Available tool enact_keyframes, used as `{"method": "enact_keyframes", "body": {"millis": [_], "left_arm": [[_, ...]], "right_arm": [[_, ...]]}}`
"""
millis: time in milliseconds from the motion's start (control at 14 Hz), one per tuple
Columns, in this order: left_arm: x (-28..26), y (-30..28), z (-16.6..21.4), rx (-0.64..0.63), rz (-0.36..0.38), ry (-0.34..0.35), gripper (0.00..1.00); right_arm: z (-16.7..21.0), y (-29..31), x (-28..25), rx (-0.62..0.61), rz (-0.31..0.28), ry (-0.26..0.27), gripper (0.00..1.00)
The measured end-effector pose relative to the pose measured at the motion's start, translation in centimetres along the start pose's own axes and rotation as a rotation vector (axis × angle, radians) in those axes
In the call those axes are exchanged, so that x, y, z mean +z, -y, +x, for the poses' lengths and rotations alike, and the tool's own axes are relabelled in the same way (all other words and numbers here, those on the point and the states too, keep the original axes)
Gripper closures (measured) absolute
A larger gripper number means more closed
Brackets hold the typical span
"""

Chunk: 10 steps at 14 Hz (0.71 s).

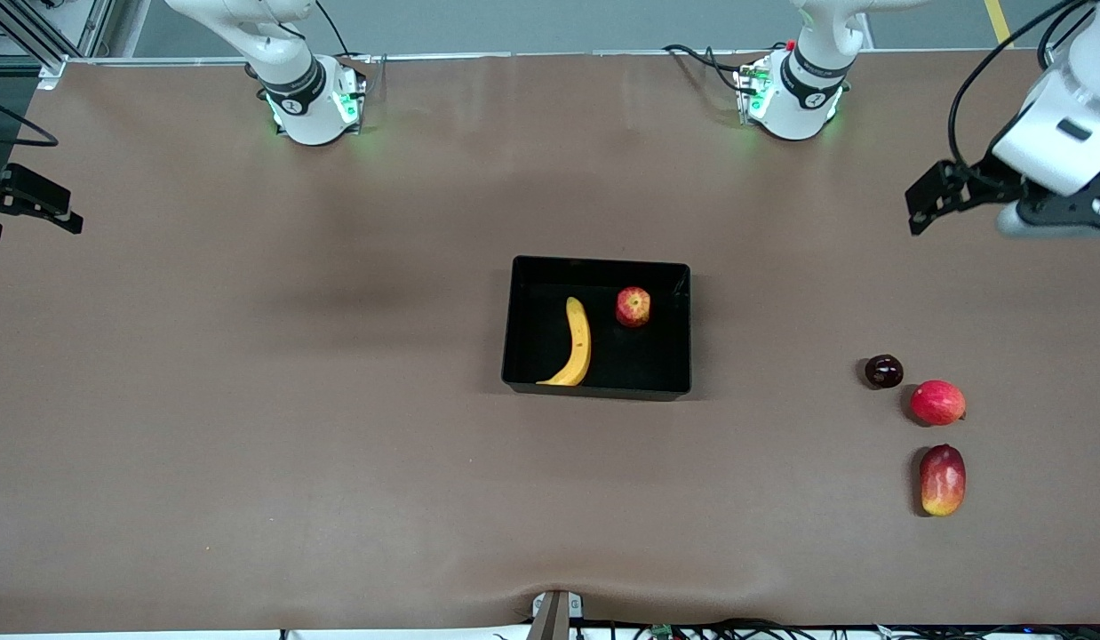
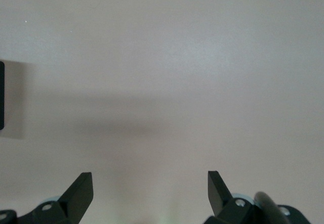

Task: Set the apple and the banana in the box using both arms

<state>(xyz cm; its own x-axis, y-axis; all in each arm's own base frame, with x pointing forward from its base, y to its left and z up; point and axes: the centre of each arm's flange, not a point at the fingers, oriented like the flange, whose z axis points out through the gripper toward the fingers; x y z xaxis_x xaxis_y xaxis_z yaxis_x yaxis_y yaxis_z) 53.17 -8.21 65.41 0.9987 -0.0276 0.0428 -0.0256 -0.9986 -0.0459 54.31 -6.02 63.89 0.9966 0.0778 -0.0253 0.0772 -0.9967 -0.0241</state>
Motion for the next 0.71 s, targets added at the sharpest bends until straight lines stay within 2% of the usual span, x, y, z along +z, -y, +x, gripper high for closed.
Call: {"method": "enact_keyframes", "body": {"millis": [286, 714], "left_arm": [[-0.5, 0.7, -1.7, -0.001, -0.001, -0.001, 0.00], [0.2, 1.2, -1.6, -0.012, -0.003, 0.008, 0.00]], "right_arm": [[0.0, -0.6, 0.0, 0.015, -0.001, -0.008, 0.00], [-0.3, -1.7, 0.2, 0.036, 0.001, -0.003, 0.00]]}}
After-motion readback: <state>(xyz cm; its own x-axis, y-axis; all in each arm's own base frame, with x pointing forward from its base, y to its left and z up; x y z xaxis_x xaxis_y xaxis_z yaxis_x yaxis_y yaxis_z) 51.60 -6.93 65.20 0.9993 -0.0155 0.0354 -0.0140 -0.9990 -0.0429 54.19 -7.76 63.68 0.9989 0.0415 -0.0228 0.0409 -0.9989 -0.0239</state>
